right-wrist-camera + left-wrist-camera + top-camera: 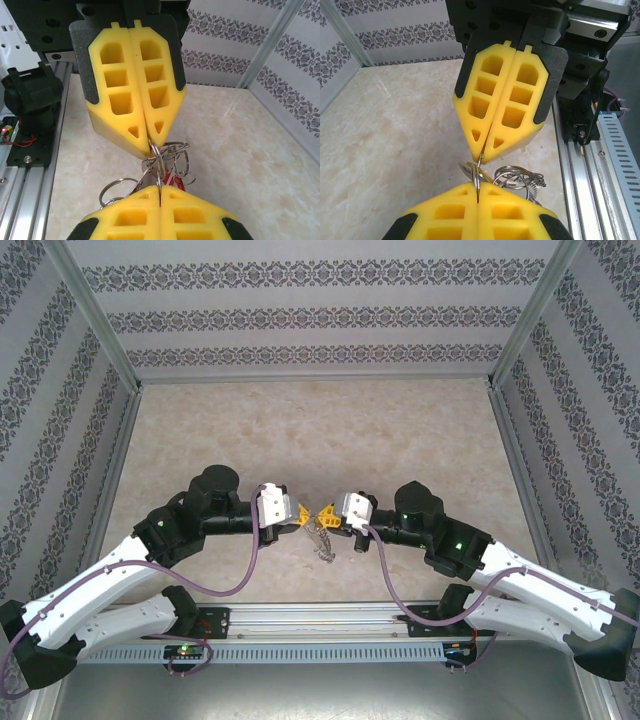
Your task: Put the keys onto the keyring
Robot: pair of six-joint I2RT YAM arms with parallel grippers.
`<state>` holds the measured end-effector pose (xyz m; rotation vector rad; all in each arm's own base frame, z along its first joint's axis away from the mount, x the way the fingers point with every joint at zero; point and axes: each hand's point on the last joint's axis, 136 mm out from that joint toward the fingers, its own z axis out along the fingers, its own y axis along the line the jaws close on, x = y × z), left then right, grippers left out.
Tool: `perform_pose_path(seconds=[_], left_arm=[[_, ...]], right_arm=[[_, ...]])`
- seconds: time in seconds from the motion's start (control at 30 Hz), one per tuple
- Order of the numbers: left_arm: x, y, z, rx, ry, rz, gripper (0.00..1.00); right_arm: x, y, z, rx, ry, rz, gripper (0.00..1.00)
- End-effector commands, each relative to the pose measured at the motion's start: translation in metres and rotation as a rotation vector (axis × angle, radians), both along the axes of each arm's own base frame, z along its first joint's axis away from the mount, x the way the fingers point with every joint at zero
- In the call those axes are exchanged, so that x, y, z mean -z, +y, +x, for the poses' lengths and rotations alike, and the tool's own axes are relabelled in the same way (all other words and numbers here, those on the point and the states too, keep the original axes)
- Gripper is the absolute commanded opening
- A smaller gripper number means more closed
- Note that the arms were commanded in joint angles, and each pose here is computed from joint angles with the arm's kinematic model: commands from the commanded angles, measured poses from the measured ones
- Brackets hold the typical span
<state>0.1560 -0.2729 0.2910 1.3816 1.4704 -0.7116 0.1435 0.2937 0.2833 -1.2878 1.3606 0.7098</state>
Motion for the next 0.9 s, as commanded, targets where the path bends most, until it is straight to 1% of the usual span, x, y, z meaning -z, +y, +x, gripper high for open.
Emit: perform_pose_path(seconds=[0.0,0.13,0.37,0.47,0.5,0.57,0.67,0.73,0.87], left_arm=[[-0.012,-0.002,-0.004,0.028,-0.009,-0.04,0.0],[-0.008,-0.003,-0.003,0.026,-0.001,-0.026,0.0],[-0.007,-0.002,-0.002,0.023,-0.004,-0.022,0.0],[-0.007,-0.002,-0.003,0.027,-0.003,-0.023,0.0],[-0.008,-0.002,-0.004,0.029,-0.004,-0.026,0.0],[-0.01,-0.002,-0.005,0.033,-0.006,-0.031,0.0],[-0.014,-0.001,-0.009,0.049,-0.008,-0.044,0.0],[-0.015,-0.001,-0.012,0.061,-0.009,-0.051,0.0],[-0.02,0.0,-0.018,0.089,-0.01,-0.067,0.0]], right_arm=[[-0.023,0.001,0.006,0.032,-0.091,0.057,0.0],[-0.02,0.004,0.007,0.043,-0.132,0.022,0.0],[-0.018,-0.001,0.02,0.156,-0.2,-0.039,0.0],[-0.019,0.001,0.017,0.143,-0.204,-0.034,0.0],[-0.018,0.002,0.015,0.131,-0.2,-0.032,0.04],[-0.018,0.003,0.009,0.096,-0.192,-0.014,0.18],[-0.015,0.003,0.003,0.075,-0.172,0.007,0.33],[-0.01,0.001,0.002,0.073,-0.16,0.001,0.37],[-0.001,0.0,0.001,0.071,-0.135,-0.013,0.38]])
